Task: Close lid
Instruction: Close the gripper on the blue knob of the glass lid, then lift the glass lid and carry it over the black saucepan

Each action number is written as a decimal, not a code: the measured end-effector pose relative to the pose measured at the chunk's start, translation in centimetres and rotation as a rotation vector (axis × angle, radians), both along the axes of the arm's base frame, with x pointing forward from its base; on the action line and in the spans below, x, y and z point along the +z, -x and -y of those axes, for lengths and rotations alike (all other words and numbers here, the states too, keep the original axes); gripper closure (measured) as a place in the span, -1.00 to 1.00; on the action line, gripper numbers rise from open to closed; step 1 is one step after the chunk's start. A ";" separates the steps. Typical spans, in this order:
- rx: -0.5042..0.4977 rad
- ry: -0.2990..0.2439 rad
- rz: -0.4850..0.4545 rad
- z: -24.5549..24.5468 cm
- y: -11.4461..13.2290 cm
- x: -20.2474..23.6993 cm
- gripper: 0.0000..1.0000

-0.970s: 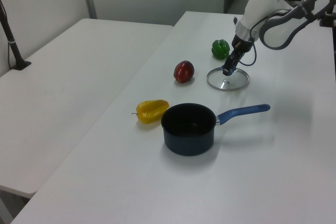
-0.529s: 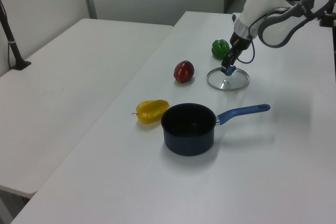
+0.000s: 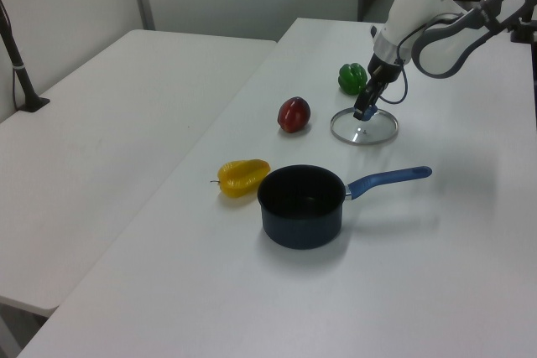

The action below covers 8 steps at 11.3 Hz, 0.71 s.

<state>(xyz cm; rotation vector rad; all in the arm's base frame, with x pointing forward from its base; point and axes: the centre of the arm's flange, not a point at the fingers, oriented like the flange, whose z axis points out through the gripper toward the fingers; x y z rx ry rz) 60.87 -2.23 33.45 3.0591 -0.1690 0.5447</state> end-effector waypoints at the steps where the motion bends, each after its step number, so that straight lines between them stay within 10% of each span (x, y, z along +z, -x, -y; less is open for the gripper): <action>1: 0.006 0.006 -0.014 -0.1 0.1 -0.2 -0.59; 8: 0.014 0.015 -0.025 -0.1 0.1 -0.2 -0.49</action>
